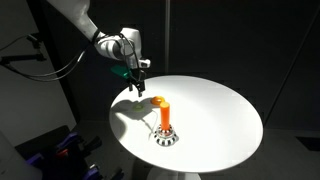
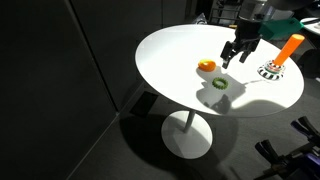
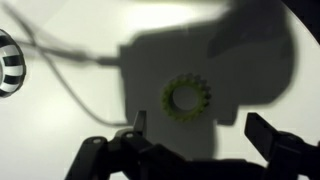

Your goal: Pick up the lime green ring and put it on the ring holder

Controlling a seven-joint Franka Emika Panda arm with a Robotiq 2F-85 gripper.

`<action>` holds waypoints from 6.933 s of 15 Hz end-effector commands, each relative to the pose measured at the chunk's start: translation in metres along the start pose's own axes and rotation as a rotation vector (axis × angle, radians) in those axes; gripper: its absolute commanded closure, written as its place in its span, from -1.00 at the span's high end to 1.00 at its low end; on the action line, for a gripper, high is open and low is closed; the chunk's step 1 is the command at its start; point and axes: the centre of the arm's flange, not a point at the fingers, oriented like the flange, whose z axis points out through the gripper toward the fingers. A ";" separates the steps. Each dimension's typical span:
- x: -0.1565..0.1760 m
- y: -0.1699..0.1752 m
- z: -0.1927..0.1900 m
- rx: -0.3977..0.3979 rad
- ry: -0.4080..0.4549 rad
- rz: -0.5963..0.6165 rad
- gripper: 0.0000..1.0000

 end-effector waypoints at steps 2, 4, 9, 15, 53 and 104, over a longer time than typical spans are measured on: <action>0.024 -0.008 0.029 -0.016 0.005 0.006 1.00; 0.029 -0.011 0.042 -0.024 0.006 0.005 1.00; 0.038 -0.017 0.068 -0.059 0.006 0.005 1.00; 0.043 -0.023 0.083 -0.092 0.005 0.002 1.00; 0.035 0.107 -0.072 -0.097 -0.052 0.208 -0.11; -0.036 0.270 -0.087 -0.062 0.016 0.375 -0.11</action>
